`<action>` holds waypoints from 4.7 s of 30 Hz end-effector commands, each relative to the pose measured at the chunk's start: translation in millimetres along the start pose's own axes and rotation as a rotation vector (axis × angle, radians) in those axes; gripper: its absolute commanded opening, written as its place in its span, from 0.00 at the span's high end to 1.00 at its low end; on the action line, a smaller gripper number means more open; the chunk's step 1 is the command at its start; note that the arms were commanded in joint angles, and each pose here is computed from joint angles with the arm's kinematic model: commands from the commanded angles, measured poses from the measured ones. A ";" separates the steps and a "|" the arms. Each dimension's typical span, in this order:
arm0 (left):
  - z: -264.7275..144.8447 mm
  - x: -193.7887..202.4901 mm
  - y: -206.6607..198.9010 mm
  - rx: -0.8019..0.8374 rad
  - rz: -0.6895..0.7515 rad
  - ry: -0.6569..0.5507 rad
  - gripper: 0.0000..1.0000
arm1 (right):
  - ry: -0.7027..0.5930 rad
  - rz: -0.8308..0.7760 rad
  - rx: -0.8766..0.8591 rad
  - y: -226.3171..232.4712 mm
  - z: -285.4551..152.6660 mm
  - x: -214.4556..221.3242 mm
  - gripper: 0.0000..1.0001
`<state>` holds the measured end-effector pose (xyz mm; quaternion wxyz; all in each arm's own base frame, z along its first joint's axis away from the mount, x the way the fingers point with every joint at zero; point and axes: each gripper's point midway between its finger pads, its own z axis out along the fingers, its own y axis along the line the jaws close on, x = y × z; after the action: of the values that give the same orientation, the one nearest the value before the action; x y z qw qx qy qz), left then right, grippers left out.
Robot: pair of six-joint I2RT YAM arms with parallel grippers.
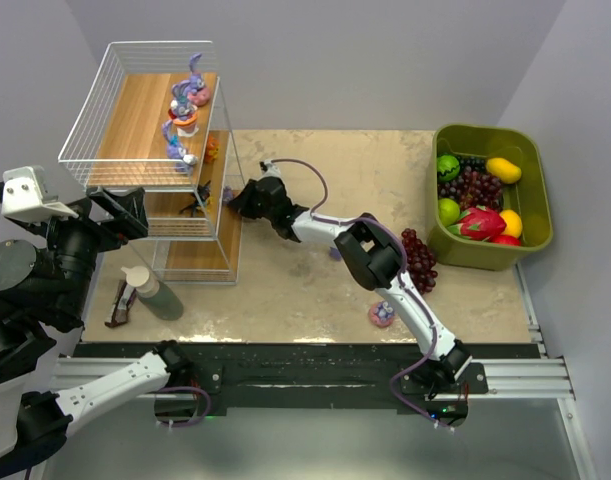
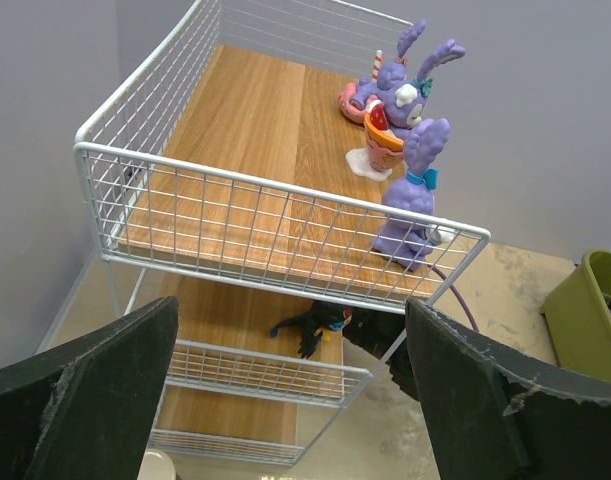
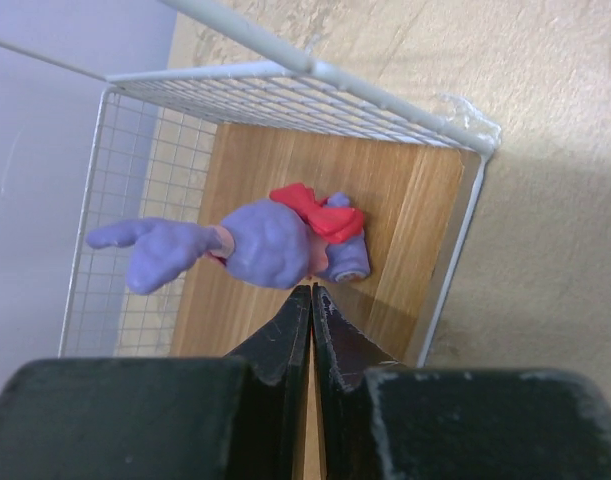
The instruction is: Place and organize the plastic toys onto the shelf
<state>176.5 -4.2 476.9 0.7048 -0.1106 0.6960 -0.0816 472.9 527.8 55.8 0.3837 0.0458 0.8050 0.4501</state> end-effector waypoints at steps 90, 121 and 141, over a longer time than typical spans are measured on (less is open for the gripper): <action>-0.6 -18.5 -4.7 0.028 -0.007 -0.054 0.01 | -0.162 -0.097 0.151 41.2 -88.5 -138.9 0.47; 26.7 3.7 -57.3 0.170 0.016 -0.055 0.00 | 0.245 -0.325 0.513 -65.3 -321.0 -86.7 0.48; 16.5 -21.0 -47.0 0.158 -0.009 -0.100 0.00 | 0.339 -0.283 0.513 -97.8 -311.6 -52.7 0.53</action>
<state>201.1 -52.5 488.6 0.7282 -0.0502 0.6718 -0.1260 326.2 229.2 112.2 0.2770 -0.0367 0.9451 0.1692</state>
